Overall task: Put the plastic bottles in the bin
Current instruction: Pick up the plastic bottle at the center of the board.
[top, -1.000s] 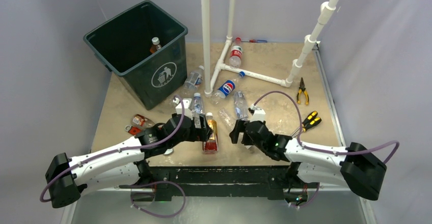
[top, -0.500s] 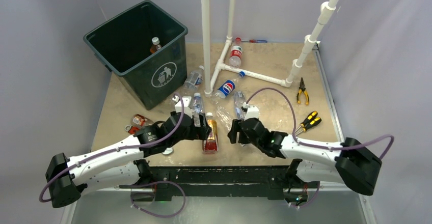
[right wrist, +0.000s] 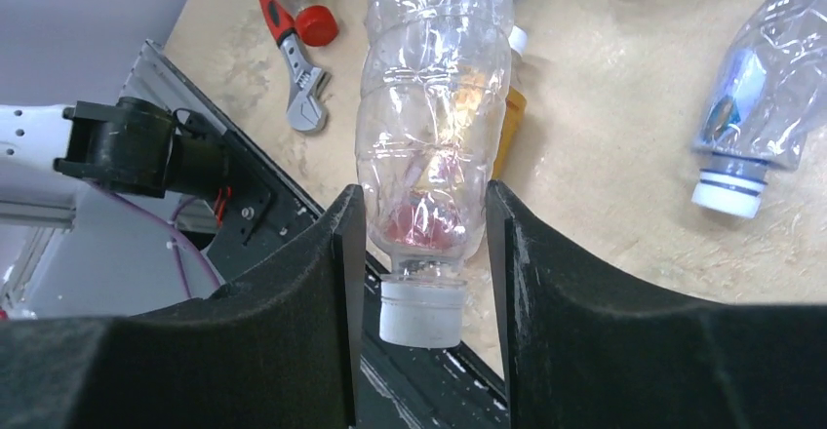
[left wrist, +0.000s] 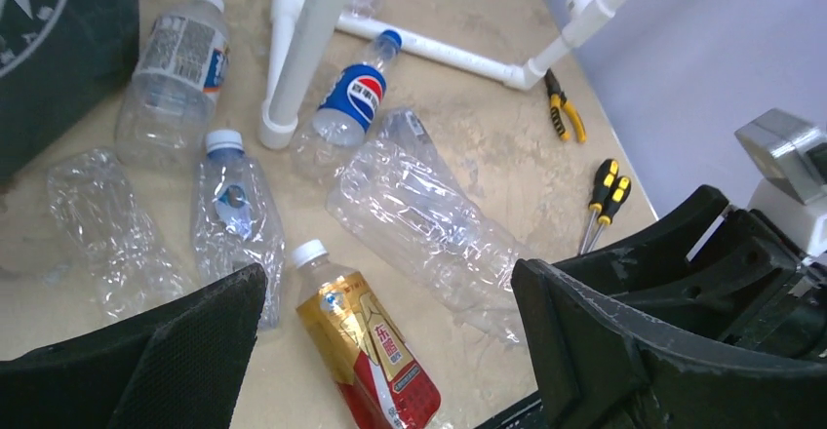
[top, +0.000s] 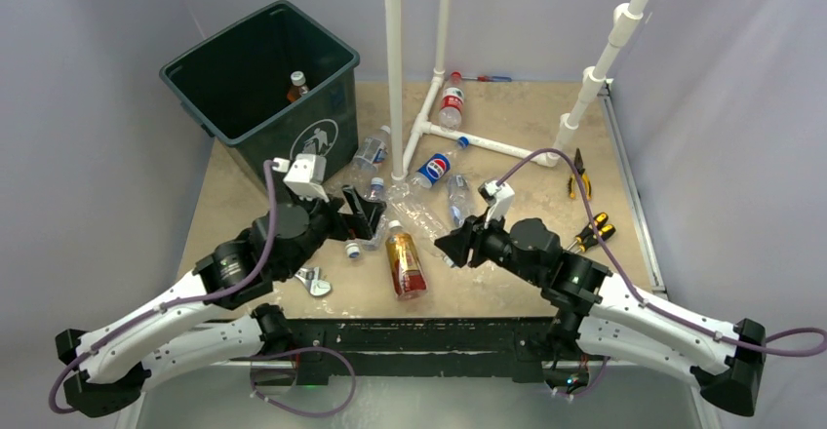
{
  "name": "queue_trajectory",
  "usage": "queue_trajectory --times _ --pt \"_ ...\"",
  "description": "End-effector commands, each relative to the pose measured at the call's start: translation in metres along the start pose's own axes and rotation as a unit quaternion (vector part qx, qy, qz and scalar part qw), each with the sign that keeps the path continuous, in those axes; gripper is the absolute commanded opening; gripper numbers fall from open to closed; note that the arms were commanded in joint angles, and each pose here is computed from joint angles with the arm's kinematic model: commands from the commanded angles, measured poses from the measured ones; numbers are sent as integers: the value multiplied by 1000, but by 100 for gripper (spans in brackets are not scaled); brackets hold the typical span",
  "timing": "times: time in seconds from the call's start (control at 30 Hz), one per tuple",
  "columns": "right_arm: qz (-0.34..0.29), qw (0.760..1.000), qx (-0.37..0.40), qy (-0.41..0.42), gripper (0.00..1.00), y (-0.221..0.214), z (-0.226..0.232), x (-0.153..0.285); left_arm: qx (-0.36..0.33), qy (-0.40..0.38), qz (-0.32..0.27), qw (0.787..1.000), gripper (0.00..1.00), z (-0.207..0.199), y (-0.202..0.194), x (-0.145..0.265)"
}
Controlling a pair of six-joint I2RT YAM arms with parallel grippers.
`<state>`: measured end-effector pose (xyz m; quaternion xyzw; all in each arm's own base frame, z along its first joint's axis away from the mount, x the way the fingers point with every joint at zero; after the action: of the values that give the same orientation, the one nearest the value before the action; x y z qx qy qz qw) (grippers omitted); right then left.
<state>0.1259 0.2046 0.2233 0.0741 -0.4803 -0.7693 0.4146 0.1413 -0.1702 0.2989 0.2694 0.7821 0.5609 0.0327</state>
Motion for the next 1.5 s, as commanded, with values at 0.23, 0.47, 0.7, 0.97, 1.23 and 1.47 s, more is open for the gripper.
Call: queue_trajectory --times 0.23,0.47,0.7,0.97,1.23,1.47 --pt "-19 992 33 123 32 16 30 15 -31 -55 -67 996 99 -2 28 22" --pt "-9 1000 -3 22 32 -5 3 -13 -27 -30 -38 998 99 7 4 12" --pt "-18 995 -54 -83 33 -35 -36 -21 -23 -11 -11 1000 99 14 -15 7" --pt "18 986 -74 -148 36 -64 -59 -29 -18 -4 8 1000 99 18 -32 1" --pt "44 983 -78 -158 77 -70 -59 -33 -15 -8 24 1000 98 17 -40 -2" --pt "71 976 -79 -188 90 -82 -67 -36 -13 -9 26 1000 98 17 -41 -1"
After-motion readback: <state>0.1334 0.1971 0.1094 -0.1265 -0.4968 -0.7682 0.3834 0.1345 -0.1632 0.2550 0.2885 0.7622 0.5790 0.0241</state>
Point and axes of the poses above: each gripper's point midway between its finger pads, its own x axis back along the fingers, its own z axis along the line the jaws close on, y = z × x, the point moved 7 cm from there along x, back along the fingers, and after that the axes turned 5 degrees about -x, right-handed, at the moved point
